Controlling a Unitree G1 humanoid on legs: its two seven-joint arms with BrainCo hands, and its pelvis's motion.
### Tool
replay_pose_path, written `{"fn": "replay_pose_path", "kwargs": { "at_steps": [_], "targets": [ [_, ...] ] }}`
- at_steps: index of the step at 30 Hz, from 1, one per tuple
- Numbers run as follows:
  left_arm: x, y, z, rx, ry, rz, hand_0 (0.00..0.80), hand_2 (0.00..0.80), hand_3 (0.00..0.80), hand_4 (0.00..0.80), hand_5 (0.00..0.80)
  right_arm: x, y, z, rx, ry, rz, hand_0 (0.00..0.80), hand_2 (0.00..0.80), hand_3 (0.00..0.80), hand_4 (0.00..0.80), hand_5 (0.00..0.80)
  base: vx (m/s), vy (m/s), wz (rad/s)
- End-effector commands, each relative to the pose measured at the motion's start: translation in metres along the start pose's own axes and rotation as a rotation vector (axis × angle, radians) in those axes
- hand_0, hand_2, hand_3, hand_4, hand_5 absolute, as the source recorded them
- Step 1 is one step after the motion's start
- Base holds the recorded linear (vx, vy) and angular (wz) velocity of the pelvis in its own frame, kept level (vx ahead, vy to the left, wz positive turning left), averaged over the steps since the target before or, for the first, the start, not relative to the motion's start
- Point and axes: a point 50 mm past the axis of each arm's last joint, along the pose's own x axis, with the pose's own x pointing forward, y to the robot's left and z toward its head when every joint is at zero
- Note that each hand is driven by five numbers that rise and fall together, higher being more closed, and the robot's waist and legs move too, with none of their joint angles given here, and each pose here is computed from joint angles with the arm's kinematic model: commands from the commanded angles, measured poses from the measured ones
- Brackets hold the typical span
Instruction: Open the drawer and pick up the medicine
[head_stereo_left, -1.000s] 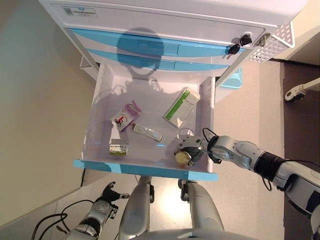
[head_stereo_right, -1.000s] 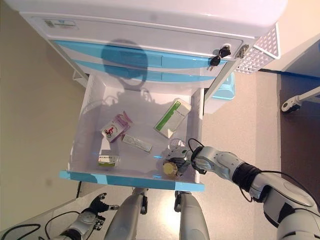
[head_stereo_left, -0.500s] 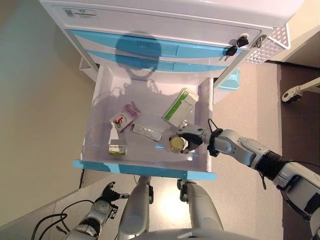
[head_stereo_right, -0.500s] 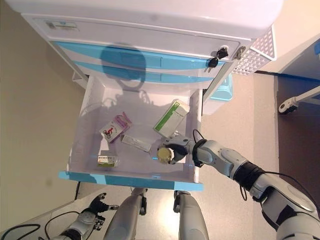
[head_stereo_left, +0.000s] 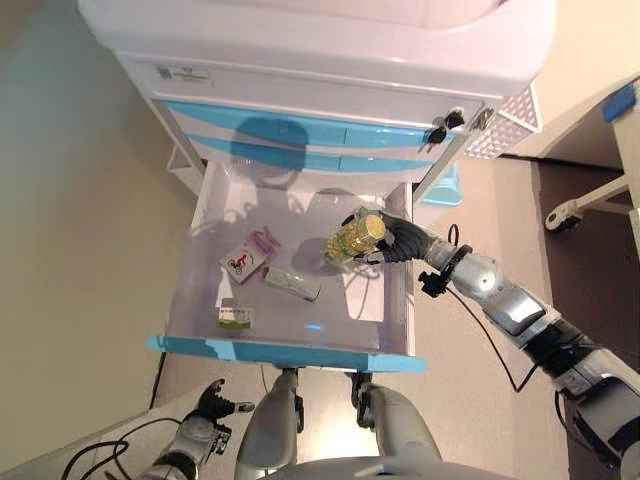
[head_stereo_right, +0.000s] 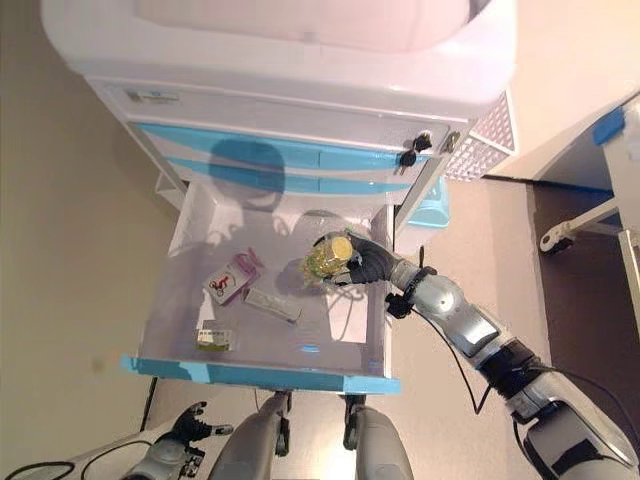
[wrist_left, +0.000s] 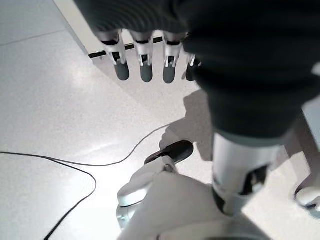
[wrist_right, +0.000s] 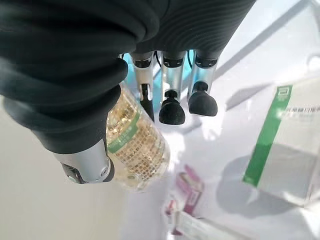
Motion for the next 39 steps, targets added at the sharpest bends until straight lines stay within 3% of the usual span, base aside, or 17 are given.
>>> {"fn": "replay_pose_path", "kwargs": {
  "at_steps": [1, 2, 3, 7, 19, 28, 35, 39],
  "targets": [
    [-0.004, 0.003, -0.02, 0.011, 0.06, -0.002, 0.0, 0.0, 0.0, 0.0, 0.0, 0.0, 0.003, 0.023, 0.237, -0.16, -0.032, 0.8, 0.8, 0.8, 0.8, 0.8, 0.053, -0.005, 0.08],
    [-0.004, 0.002, -0.02, 0.011, 0.06, -0.002, 0.0, 0.0, 0.0, 0.0, 0.0, 0.0, 0.003, 0.023, 0.237, -0.16, -0.032, 0.8, 0.8, 0.8, 0.8, 0.8, 0.083, -0.009, 0.06],
    [-0.005, 0.003, -0.026, 0.011, 0.081, -0.003, 0.0, 0.0, 0.0, 0.0, 0.0, -0.005, 0.008, 0.017, 0.374, -0.161, -0.044, 0.8, 0.8, 0.8, 0.8, 0.8, 0.084, -0.01, 0.0],
    [-0.009, 0.001, -0.038, 0.02, 0.121, -0.017, 0.0, 0.0, 0.0, 0.0, 0.0, -0.01, 0.013, 0.017, 0.468, -0.167, -0.019, 0.8, 0.8, 0.8, 0.8, 0.8, 0.077, -0.012, -0.02],
    [-0.019, -0.006, -0.064, 0.031, 0.194, -0.055, 0.0, 0.0, 0.0, 0.0, 0.0, -0.03, -0.005, 0.026, 0.407, -0.192, -0.037, 0.8, 0.8, 0.8, 0.8, 0.8, 0.079, -0.011, -0.02],
    [-0.024, -0.013, -0.075, 0.034, 0.219, -0.074, 0.0, 0.0, 0.0, 0.0, 0.0, -0.042, -0.025, 0.024, 0.429, -0.225, -0.21, 0.8, 0.8, 0.8, 0.8, 0.8, 0.03, -0.002, -0.01],
    [-0.026, -0.012, -0.08, 0.037, 0.232, -0.064, 0.0, 0.0, 0.0, 0.0, 0.0, -0.042, -0.06, 0.047, 0.304, -0.325, -0.361, 0.8, 0.8, 0.8, 0.8, 0.8, 0.007, 0.005, 0.02],
    [-0.027, -0.01, -0.082, 0.043, 0.23, -0.062, 0.0, 0.0, 0.0, 0.0, 0.0, -0.036, -0.092, 0.055, 0.137, -0.29, -0.444, 0.8, 0.8, 0.8, 0.8, 0.8, 0.0, 0.0, 0.0]
  ]
}}
